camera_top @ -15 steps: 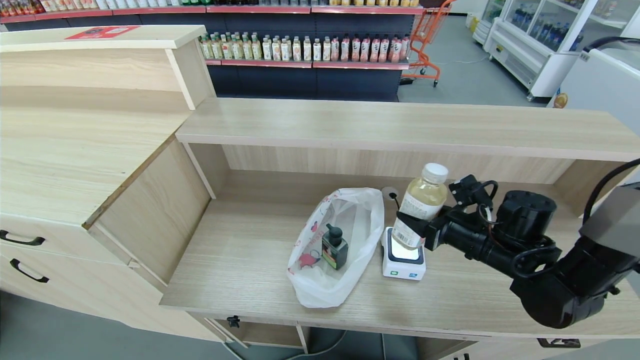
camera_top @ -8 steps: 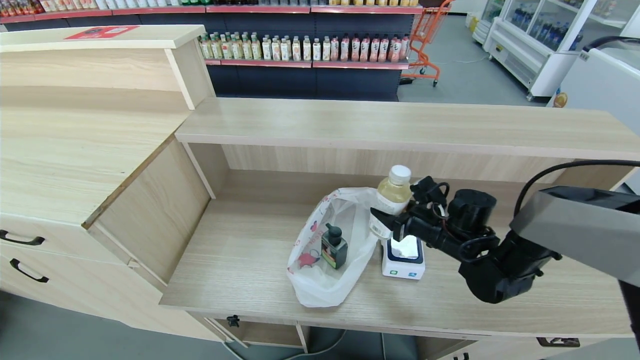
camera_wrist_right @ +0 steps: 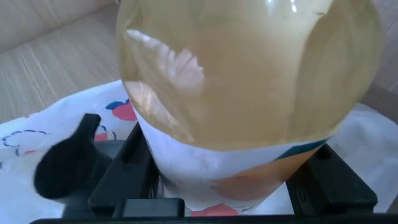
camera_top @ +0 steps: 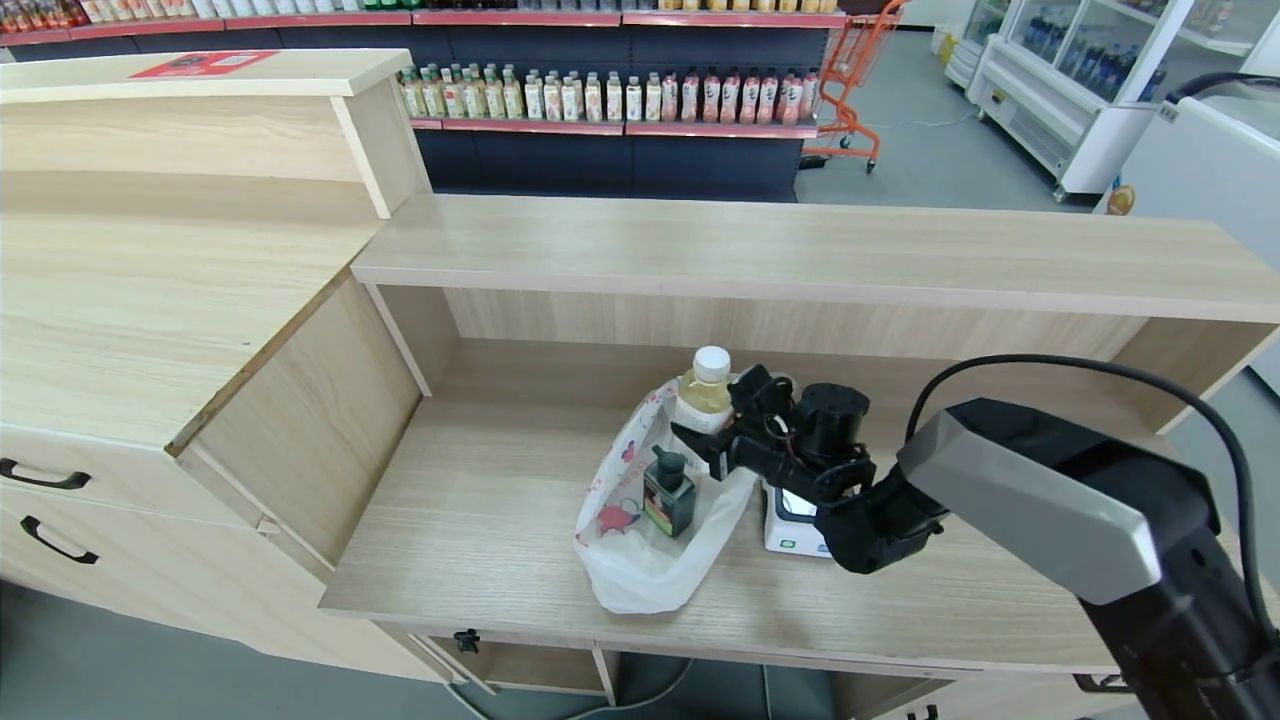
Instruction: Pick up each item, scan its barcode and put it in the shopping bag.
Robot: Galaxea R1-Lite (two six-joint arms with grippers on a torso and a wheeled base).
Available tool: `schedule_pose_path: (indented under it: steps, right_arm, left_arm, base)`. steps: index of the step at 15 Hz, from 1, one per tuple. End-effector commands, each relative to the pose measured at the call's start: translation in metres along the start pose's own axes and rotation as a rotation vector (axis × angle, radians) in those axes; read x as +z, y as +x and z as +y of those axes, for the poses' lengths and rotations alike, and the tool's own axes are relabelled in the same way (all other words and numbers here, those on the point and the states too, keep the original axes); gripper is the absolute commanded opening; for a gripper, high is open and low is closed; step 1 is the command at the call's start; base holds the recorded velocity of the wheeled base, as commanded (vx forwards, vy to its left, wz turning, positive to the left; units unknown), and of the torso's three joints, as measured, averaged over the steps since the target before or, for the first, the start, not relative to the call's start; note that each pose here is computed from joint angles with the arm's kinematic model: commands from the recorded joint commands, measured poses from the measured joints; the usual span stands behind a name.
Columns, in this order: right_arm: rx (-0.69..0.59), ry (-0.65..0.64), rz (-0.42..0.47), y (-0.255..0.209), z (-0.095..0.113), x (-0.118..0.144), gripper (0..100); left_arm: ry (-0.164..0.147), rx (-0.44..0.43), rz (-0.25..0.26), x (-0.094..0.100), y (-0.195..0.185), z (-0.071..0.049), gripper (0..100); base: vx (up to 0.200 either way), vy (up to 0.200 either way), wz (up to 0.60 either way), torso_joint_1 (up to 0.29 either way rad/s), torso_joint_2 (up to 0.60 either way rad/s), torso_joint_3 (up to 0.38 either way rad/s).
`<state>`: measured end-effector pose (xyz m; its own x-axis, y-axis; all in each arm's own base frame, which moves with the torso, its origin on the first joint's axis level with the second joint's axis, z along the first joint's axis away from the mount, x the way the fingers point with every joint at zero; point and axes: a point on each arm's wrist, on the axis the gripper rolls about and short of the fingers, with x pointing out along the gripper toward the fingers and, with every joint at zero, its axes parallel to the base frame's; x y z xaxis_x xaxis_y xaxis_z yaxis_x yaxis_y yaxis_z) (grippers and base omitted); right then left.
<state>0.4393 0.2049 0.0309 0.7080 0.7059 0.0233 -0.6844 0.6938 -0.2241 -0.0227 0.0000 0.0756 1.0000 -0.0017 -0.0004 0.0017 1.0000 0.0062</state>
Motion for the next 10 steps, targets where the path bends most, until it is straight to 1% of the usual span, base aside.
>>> schedule_pose_path:
  steps: [1, 4, 6, 7, 8, 9, 10]
  right_arm:
    - [0.01, -0.01, 0.022, 0.009, 0.005, -0.027, 0]
    - [0.005, -0.024, 0.034, 0.011, 0.004, -0.041, 0]
    - [0.005, -0.022, 0.04, 0.011, 0.005, -0.045, 0]
    - [-0.003, -0.018, 0.053, 0.011, 0.005, -0.05, 100]
    - [-0.014, -0.02, 0.053, 0.01, 0.004, -0.05, 100]
    - [-0.026, -0.019, 0.045, 0.01, 0.003, -0.045, 100]
    - [-0.039, -0.021, 0.029, 0.009, -0.002, -0.032, 100]
  left_arm:
    - [0.0, 0.0, 0.0, 0.0, 0.0, 0.0, 100]
    - [0.0, 0.0, 0.0, 0.0, 0.0, 0.0, 100]
    - [0.0, 0.0, 0.001, 0.0, 0.0, 0.0, 100]
    - [0.0, 0.0, 0.001, 0.0, 0.0, 0.0, 100]
    - [0.0, 0.0, 0.001, 0.0, 0.0, 0.0, 100]
    - [0.0, 0.0, 0.0, 0.0, 0.0, 0.0, 100]
    - [0.0, 0.0, 0.0, 0.0, 0.0, 0.0, 100]
  base:
    - [0.0, 0.0, 0.0, 0.0, 0.0, 0.0]
    - [0.0, 0.0, 0.0, 0.0, 0.0, 0.0]
    - [0.0, 0.0, 0.0, 0.0, 0.0, 0.0]
    - [0.0, 0.0, 0.0, 0.0, 0.0, 0.0]
    - [0.0, 0.0, 0.0, 0.0, 0.0, 0.0]
    - [0.0, 0.0, 0.0, 0.0, 0.0, 0.0]
    - [0.0, 0.0, 0.0, 0.0, 0.0, 0.0]
